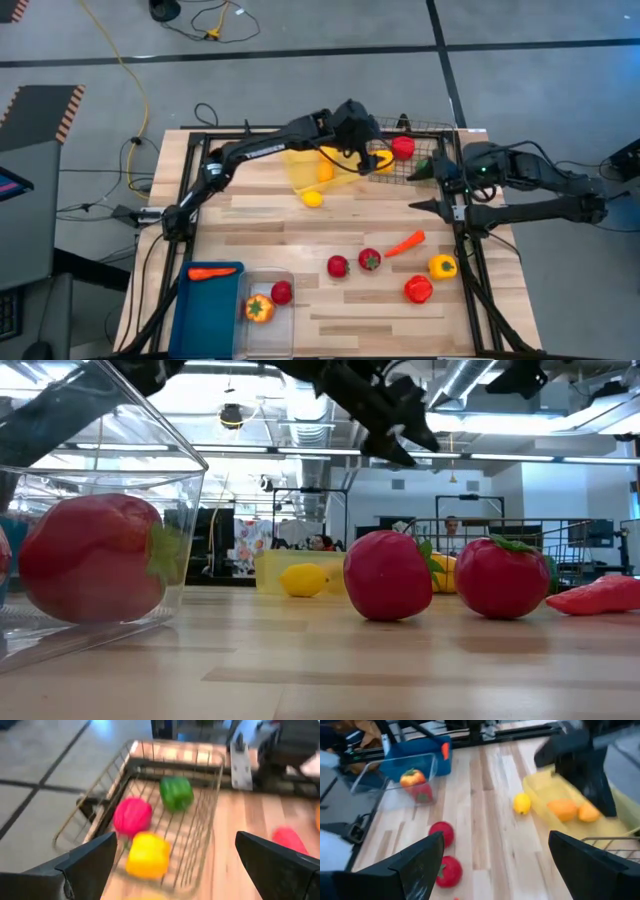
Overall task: Sort produce into baskets
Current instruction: Put the yellow bell pepper into the wire basket
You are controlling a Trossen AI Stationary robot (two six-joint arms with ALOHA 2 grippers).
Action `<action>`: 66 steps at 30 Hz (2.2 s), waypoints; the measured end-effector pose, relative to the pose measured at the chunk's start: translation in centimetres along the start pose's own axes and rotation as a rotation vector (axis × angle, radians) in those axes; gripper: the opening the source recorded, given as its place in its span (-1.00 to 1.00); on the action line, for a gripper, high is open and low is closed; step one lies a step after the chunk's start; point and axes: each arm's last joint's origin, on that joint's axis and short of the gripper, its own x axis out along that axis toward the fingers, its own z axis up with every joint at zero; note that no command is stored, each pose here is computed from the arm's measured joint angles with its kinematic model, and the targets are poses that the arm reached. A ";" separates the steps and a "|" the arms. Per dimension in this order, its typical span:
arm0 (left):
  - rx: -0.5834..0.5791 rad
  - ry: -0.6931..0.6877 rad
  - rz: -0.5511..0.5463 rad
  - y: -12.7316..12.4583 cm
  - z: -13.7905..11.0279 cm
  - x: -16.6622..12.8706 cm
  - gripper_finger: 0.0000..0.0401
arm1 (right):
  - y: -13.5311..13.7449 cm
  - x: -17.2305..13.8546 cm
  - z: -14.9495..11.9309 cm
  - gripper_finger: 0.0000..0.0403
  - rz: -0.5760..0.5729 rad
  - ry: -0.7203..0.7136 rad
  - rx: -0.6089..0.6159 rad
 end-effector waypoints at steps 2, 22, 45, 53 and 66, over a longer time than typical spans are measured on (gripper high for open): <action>0.020 0.057 -0.017 -0.2 0.0 -1.4 0.97 | 0.1 0.0 -0.1 0.91 0.032 0.012 0.001; 0.081 0.143 -0.034 -3.8 0.6 -4.7 0.97 | 0.2 0.2 -0.2 0.91 0.068 0.038 0.107; 0.072 0.167 -0.033 -6.5 -1.6 -11.3 0.97 | -0.3 4.1 -0.3 0.99 0.048 0.211 0.133; -0.028 0.004 0.066 -6.1 -7.4 -13.6 0.97 | -0.3 4.1 -2.0 0.99 0.031 0.410 0.160; -0.169 -0.063 0.060 -6.2 -11.7 -14.7 0.97 | 1.6 2.9 -4.3 0.99 0.090 0.702 0.163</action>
